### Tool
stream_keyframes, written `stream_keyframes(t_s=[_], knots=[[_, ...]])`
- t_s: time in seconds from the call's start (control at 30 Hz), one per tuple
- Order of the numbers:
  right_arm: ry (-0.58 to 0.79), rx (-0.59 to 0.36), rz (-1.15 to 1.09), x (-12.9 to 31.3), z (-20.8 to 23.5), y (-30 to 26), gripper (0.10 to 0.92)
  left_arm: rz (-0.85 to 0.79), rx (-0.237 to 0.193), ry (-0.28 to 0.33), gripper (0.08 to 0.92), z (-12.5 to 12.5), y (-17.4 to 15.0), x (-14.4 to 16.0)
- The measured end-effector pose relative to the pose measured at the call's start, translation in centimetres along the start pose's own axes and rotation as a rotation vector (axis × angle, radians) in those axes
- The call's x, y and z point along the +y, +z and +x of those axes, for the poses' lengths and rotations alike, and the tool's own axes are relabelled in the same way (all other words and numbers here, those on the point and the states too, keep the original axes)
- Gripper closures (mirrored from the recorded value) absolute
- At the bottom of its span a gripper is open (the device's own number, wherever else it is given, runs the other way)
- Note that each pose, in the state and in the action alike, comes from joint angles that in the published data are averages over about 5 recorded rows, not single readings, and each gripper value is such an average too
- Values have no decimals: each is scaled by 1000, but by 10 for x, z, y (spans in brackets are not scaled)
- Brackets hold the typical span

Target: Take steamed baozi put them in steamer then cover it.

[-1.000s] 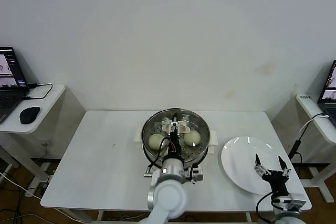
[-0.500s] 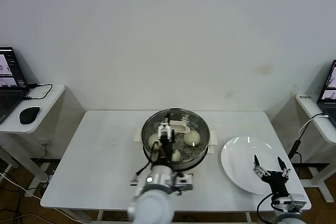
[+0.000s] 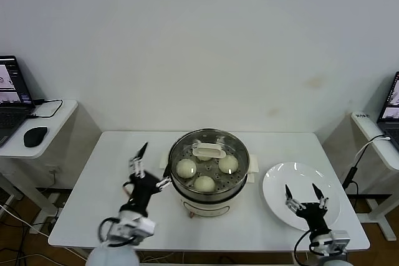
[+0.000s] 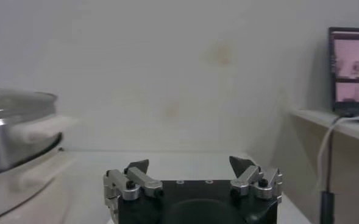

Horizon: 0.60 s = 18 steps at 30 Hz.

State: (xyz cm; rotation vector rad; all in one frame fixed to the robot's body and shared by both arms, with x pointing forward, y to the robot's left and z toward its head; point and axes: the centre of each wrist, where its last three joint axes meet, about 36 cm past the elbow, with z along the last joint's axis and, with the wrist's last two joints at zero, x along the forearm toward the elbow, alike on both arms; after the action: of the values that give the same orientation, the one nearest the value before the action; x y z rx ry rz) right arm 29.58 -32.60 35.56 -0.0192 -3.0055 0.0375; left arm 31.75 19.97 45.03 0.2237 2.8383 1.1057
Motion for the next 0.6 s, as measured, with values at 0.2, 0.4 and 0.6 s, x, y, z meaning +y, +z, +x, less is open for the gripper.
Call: stream_keyframes(t_s=[0.2, 0.4, 0.6], knots=[[-14, 35, 12, 9, 7, 5, 200, 225, 98, 2, 177, 29, 45, -5], [-30, 90, 24, 19, 17, 5, 199, 371, 189, 15, 177, 57, 64, -12], [-39, 120, 26, 23, 26, 1, 200, 443, 238, 30, 177, 77, 67, -18]])
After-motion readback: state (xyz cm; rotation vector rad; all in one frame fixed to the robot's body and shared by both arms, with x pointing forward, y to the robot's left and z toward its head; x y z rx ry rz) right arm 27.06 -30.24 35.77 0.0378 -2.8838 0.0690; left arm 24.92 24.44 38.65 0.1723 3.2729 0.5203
